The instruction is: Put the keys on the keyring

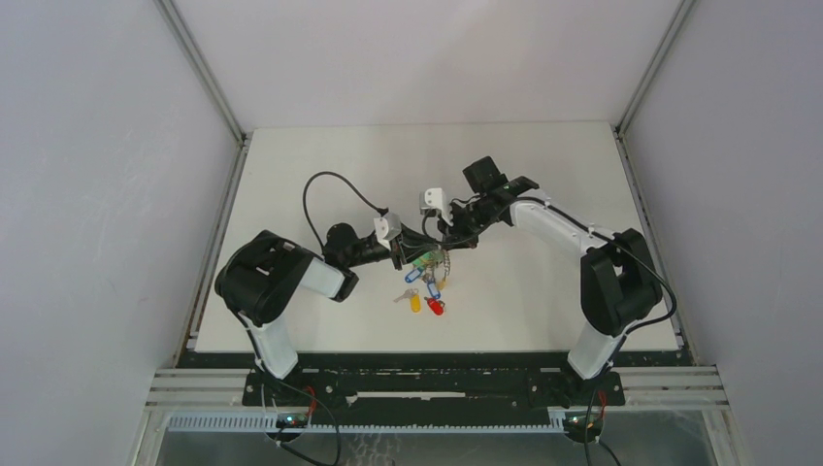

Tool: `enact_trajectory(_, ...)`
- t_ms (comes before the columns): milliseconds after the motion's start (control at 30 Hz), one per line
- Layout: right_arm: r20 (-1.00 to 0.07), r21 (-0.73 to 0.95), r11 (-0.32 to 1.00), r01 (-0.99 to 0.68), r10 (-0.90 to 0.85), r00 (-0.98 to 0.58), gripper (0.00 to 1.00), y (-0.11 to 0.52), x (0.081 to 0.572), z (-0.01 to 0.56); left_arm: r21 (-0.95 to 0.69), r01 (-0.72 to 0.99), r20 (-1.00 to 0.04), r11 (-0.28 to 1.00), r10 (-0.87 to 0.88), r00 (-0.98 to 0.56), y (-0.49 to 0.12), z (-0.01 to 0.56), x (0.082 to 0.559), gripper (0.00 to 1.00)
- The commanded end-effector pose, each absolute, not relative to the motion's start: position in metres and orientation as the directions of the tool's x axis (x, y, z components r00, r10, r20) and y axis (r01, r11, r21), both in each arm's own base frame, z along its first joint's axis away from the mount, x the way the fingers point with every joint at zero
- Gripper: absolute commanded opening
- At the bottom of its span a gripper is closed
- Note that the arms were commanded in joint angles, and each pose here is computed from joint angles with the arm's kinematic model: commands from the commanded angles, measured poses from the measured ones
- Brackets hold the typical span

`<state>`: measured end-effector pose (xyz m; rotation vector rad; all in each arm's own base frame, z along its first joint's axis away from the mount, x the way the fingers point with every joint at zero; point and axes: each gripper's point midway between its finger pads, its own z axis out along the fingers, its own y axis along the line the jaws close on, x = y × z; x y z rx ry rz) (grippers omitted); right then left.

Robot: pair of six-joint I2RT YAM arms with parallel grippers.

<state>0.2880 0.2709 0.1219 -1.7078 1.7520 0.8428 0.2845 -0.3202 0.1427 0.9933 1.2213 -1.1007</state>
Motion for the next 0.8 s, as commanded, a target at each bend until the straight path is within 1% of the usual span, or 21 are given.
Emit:
enact_trajectory(0, -0.663, -0.088, 0.014, -0.996, -0.747, 0.048, 0.0, 0.264, 0.299, 0.142, 0.076, 0.971, -0.985, 0.228, -0.133, 0.109, -0.315, 0.163, 0.288, 0.25)
enact_trajectory(100, -0.582, -0.121, 0.012, -0.993, -0.811, 0.061, 0.0, 0.26, 0.301, 0.141, 0.082, 0.971, -0.985, 0.225, -0.129, 0.113, -0.314, 0.162, 0.288, 0.28)
enact_trajectory(300, -0.524, -0.173, -0.015, -0.985, -0.845, 0.105, 0.0, 0.266, 0.305, 0.152, 0.068, 0.974, -0.988, 0.214, -0.12, 0.095, -0.317, 0.153, 0.289, 0.31)
enact_trajectory(400, -0.503, -0.193, -0.042, -0.98, -0.854, 0.136, 0.0, 0.271, 0.302, 0.155, 0.065, 0.975, -0.988, 0.212, -0.121, 0.092, -0.317, 0.154, 0.29, 0.29)
enact_trajectory(533, -0.495, -0.208, -0.059, -0.976, -0.855, 0.157, 0.0, 0.275, 0.301, 0.157, 0.069, 0.976, -0.988, 0.208, -0.124, 0.096, -0.318, 0.156, 0.29, 0.23)
enact_trajectory(767, -0.474, -0.206, -0.081, -0.975, -0.864, 0.171, 0.0, 0.279, 0.299, 0.152, 0.068, 0.973, -0.987, 0.22, -0.128, 0.098, -0.317, 0.158, 0.29, 0.23)
